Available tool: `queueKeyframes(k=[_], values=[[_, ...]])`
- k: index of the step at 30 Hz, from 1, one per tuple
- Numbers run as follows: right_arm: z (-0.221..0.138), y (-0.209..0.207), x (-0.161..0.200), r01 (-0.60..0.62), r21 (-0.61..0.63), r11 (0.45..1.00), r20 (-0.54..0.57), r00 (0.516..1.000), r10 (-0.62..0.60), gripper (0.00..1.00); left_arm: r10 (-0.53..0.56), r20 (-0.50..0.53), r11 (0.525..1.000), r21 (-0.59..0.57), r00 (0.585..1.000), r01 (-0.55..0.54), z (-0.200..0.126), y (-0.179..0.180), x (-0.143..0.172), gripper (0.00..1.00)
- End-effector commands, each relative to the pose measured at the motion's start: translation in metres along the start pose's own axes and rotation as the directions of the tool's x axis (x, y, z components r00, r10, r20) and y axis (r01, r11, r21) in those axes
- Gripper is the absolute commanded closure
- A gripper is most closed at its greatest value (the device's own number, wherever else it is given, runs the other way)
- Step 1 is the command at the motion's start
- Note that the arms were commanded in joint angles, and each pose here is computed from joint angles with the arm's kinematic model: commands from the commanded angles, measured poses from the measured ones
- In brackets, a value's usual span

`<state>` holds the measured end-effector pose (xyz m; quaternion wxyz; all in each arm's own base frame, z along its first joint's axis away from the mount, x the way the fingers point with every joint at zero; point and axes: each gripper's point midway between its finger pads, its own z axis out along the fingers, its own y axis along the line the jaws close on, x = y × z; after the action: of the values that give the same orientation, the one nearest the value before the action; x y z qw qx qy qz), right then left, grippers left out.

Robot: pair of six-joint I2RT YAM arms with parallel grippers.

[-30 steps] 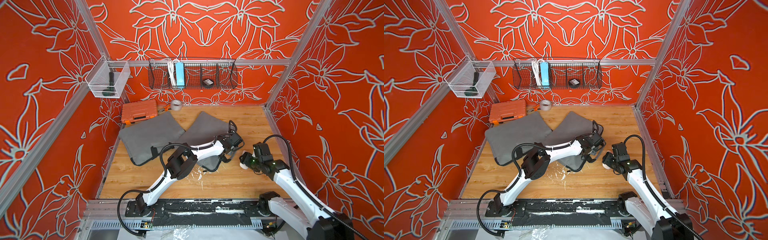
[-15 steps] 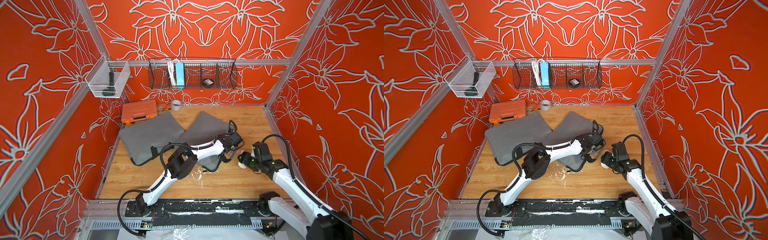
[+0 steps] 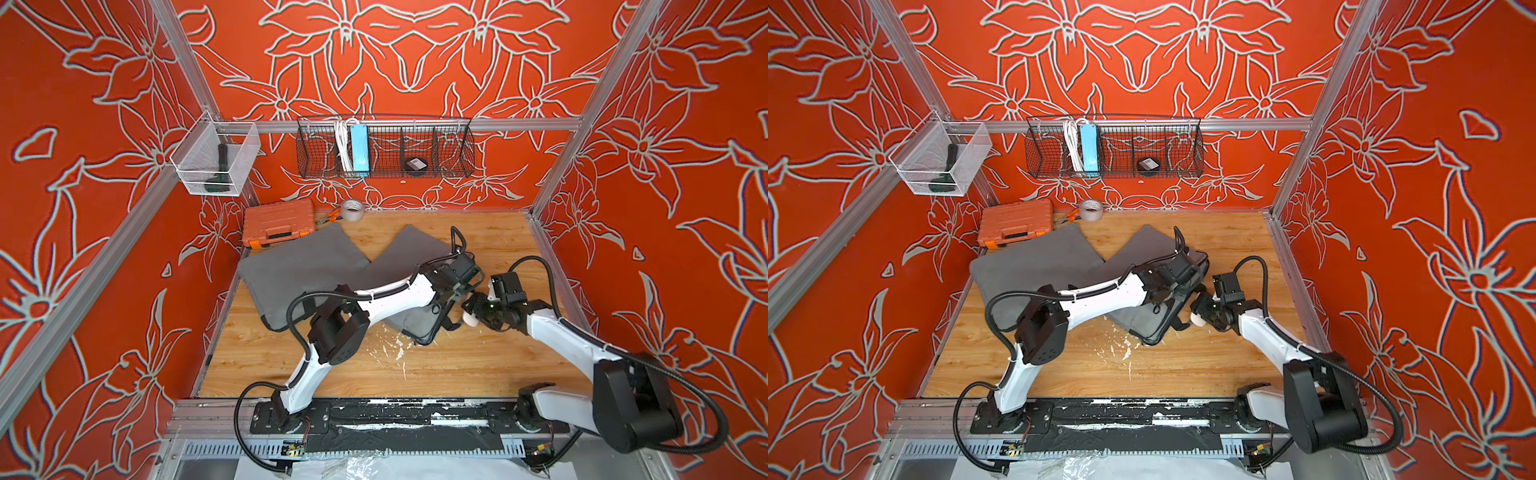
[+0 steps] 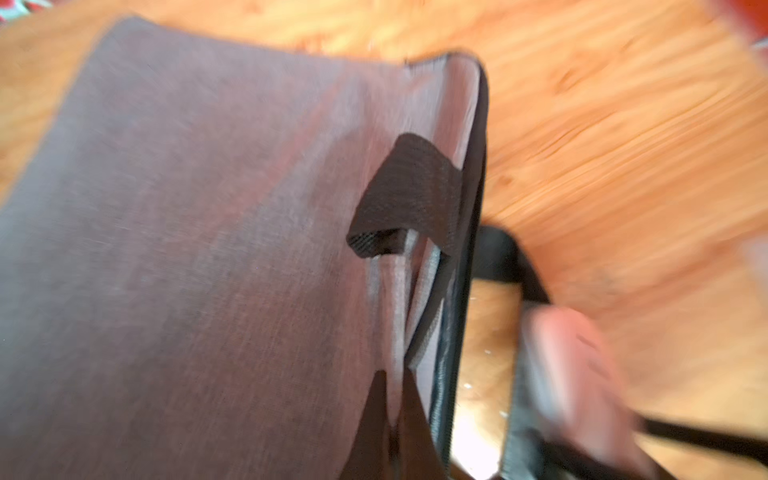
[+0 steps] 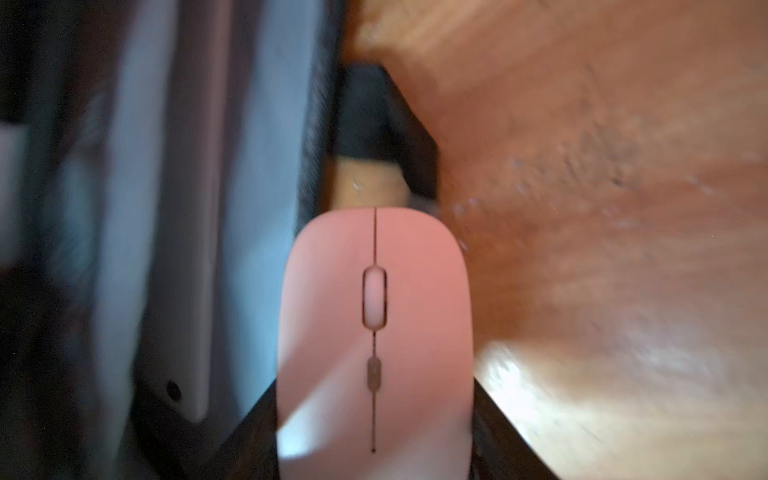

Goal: Put the mouse into the laptop bag
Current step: Open the zippered laptop bag at the center of the board, then place the mouse in the zippered laptop bag, then close the zippered laptop bag at the center of the board.

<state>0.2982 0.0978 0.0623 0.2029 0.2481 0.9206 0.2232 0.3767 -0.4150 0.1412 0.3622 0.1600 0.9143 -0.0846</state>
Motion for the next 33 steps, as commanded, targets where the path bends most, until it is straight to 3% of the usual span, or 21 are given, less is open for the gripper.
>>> queueKeyframes(k=[1,7,17,20,25,29,32,33], values=[[0.003,0.030,-0.026,-0.032,-0.081,0.996,0.042,0.998,0.036,0.53,-0.051,0.039,0.998,0.038,0.998,0.050,-0.016,-0.001,-0.014,1.00],[0.019,0.049,-0.050,-0.074,-0.084,0.994,0.038,0.996,0.077,0.53,-0.076,0.050,0.994,0.087,0.996,0.071,-0.026,-0.005,-0.017,1.00],[0.051,0.047,-0.090,-0.171,-0.004,0.985,0.097,0.980,0.171,0.52,-0.092,0.051,0.989,0.122,0.994,0.085,-0.031,-0.008,-0.016,1.00],[0.058,0.061,-0.101,-0.154,-0.054,0.987,0.107,0.982,0.159,0.50,-0.090,0.049,0.985,0.149,0.995,0.082,-0.033,-0.011,-0.016,1.00],[0.062,0.073,-0.112,-0.125,-0.083,0.989,0.109,0.985,0.133,0.37,-0.093,0.060,0.984,0.157,0.994,0.083,-0.035,-0.010,-0.018,1.00],[0.060,0.072,-0.114,-0.102,-0.073,0.992,0.130,0.985,0.111,0.13,-0.104,0.045,0.982,0.164,0.994,0.095,-0.031,-0.006,-0.016,1.00],[0.050,0.072,-0.112,-0.065,-0.064,0.996,0.137,0.988,0.073,0.11,-0.118,0.034,0.979,0.173,0.992,0.111,-0.029,-0.003,-0.016,1.00],[0.045,0.070,-0.110,-0.057,-0.061,0.997,0.142,0.988,0.065,0.16,-0.122,0.032,0.978,0.172,0.992,0.114,-0.028,-0.001,-0.016,1.00]])
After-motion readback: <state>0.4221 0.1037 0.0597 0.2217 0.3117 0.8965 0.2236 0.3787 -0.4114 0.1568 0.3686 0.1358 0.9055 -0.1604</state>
